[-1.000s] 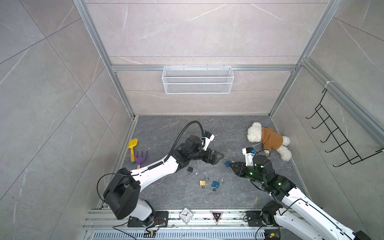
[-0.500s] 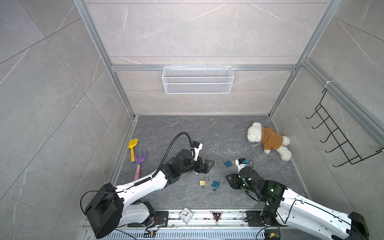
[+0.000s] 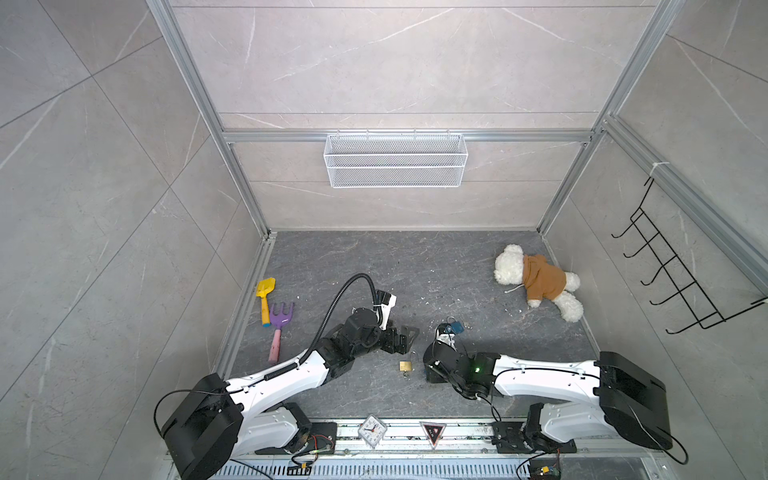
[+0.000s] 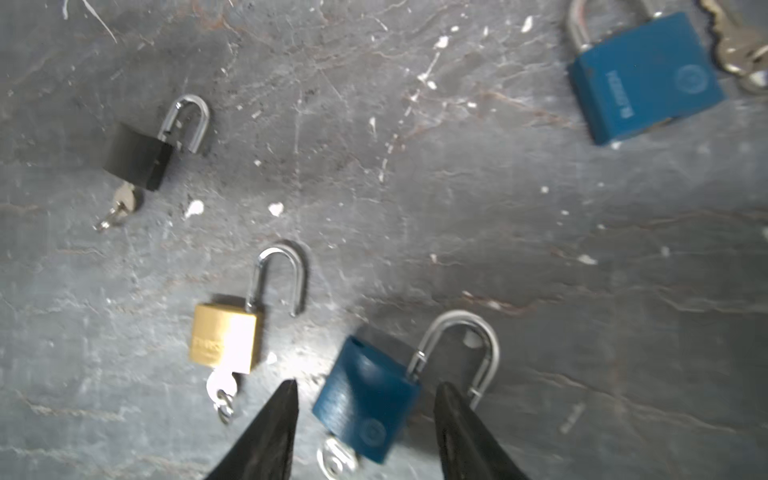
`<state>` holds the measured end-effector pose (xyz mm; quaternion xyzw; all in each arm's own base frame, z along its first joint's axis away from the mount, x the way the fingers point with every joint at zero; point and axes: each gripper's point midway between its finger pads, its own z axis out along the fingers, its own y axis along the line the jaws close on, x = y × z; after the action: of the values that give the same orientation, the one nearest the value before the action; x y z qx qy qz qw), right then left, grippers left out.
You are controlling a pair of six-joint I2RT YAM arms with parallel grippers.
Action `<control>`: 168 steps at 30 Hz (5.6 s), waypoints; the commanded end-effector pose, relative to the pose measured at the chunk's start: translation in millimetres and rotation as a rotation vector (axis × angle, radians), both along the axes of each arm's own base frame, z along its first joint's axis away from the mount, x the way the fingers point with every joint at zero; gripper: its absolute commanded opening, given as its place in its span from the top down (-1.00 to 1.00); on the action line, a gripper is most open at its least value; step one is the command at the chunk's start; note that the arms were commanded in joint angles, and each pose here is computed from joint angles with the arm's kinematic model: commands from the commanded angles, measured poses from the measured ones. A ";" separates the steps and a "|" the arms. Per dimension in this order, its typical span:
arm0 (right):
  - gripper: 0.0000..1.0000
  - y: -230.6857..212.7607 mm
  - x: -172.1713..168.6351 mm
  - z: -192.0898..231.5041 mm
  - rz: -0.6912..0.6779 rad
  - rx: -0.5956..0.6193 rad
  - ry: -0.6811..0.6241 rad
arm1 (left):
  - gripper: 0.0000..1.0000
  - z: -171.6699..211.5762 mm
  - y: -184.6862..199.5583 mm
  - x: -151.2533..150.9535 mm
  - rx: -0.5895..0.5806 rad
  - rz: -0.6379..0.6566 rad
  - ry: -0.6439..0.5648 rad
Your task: Lock with the key
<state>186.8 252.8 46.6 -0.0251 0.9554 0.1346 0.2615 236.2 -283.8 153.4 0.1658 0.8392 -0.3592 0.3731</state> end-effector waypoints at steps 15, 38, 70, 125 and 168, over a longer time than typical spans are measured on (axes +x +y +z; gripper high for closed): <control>-0.14 -0.6 2.2 -4.3 -0.131 -0.204 -0.018 | -0.99 5.9 39.3 23.2 -0.083 0.112 -0.001; -0.08 -13.8 -13.0 -38.9 -0.141 -0.215 0.060 | -0.99 -0.2 31.9 25.1 -0.094 0.085 0.032; 0.26 -25.5 -23.7 -44.4 0.006 -0.289 0.084 | -0.96 -14.0 16.2 26.7 -0.101 0.031 0.085; 0.63 14.5 29.4 93.0 0.474 -0.065 -0.355 | 0.88 -22.9 -107.0 -9.7 -0.286 -0.330 0.353; -0.05 -5.1 24.6 219.4 0.598 0.281 -0.898 | 1.00 133.6 -43.0 27.5 -1.079 0.147 0.468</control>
<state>208.6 242.9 257.2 -0.3030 0.6903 0.3075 0.5806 269.5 -325.7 253.3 -0.1982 0.6645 -0.6779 0.2442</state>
